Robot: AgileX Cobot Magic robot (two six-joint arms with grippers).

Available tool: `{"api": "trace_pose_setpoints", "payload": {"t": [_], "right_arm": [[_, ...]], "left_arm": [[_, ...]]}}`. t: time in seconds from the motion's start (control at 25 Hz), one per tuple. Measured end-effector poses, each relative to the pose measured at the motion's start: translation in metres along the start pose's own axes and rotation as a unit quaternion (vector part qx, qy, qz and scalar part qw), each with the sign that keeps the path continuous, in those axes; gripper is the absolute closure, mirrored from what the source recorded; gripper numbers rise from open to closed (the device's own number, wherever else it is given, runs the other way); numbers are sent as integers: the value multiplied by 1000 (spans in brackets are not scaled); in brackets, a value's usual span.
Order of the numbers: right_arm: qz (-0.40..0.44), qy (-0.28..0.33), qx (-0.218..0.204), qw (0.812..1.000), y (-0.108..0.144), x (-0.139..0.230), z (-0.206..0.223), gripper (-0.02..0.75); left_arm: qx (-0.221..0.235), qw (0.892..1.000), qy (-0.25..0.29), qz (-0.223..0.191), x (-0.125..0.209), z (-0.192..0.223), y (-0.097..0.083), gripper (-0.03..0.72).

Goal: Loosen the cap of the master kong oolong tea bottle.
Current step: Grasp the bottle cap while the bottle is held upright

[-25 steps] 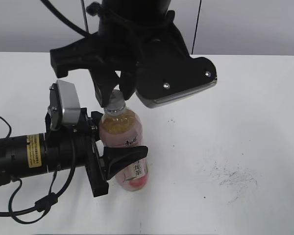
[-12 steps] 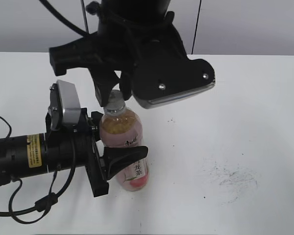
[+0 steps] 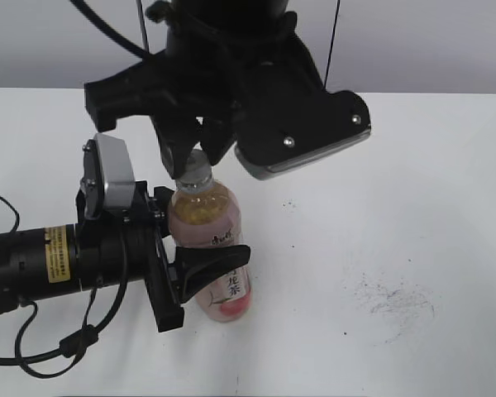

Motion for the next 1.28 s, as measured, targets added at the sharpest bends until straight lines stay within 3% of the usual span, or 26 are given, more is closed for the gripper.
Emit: {"api": "trace_pose_setpoints", "payload": {"t": [0.84, 1.28], "right_arm": [[-78, 2, 22, 997, -6, 0, -1, 477], [25, 21, 9, 999, -1, 3, -17, 478]], "left_arm": [[9, 1000, -1, 5, 0, 0, -3, 261], [-18, 1000, 9, -12, 4, 0, 7, 263]]}}
Point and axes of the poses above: a point on each arm's last joint axis where the gripper is mounted, z pointing out along that axis toward the gripper, y along the wrist's bending axis when the last joint is at zero, x = y × z, the point moved 9 cm from there along z, pointing out along that axis toward the gripper, and after that the axes turned 9 degrees about -z, right-handed, at the moved point
